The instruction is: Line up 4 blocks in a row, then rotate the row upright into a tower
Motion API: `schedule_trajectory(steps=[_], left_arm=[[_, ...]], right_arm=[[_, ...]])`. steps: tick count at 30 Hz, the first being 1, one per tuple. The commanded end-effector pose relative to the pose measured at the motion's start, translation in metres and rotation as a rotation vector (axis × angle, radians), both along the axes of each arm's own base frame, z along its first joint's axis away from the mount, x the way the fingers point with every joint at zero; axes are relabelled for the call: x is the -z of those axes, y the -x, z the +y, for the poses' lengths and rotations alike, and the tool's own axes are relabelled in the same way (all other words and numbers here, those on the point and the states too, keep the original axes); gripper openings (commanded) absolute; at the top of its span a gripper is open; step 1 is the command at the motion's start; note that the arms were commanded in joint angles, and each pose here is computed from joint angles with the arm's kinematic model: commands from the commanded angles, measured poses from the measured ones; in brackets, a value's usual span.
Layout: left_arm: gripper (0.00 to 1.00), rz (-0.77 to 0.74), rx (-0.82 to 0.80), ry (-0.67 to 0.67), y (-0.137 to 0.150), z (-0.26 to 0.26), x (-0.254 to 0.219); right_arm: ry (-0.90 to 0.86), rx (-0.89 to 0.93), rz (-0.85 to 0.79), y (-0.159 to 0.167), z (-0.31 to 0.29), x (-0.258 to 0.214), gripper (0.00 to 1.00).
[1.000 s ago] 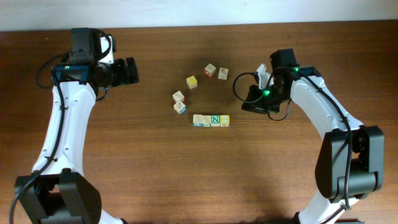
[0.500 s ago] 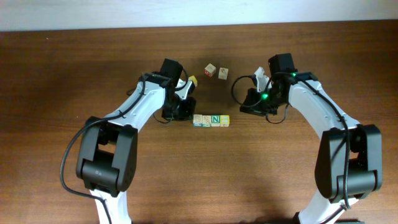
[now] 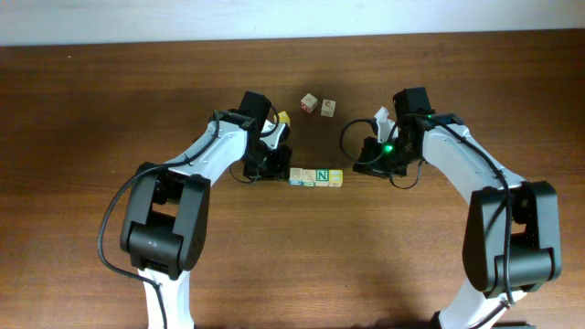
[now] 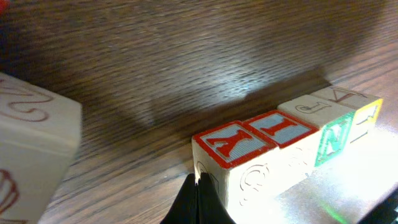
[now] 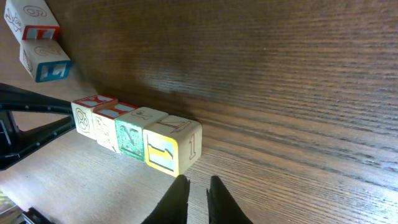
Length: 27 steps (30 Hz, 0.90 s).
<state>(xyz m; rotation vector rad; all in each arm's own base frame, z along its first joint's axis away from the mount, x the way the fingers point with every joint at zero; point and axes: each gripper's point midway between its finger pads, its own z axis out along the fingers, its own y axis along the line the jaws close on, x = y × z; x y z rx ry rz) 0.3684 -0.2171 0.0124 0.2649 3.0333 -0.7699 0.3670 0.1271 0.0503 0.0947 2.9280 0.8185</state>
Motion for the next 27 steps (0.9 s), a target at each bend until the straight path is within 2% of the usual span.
schedule_trajectory(steps=[1, 12, 16, 20, 27], left_arm=[[0.00, 0.016, 0.026, 0.057, 0.005, -0.008, -0.003], [0.00, 0.009, 0.003, 0.056, -0.001, 0.002, -0.003], [0.00, 0.005, 0.027, 0.133, -0.002, -0.008, -0.010], [0.00, 0.005, 0.028, 0.132, -0.001, -0.009, -0.010], [0.00, 0.004, 0.028, 0.129, -0.001, -0.008, -0.010]], right_arm=[[0.015, -0.006, 0.036, 0.004, 0.000, 0.016, 0.12], [-0.002, 0.031, 0.032, 0.007, 0.001, 0.031, 0.12], [-0.003, 0.031, 0.032, 0.007, 0.001, 0.031, 0.12], [-0.017, 0.028, 0.035, 0.008, 0.003, 0.030, 0.12], [-0.033, 0.023, 0.030, 0.009, 0.006, 0.037, 0.06]])
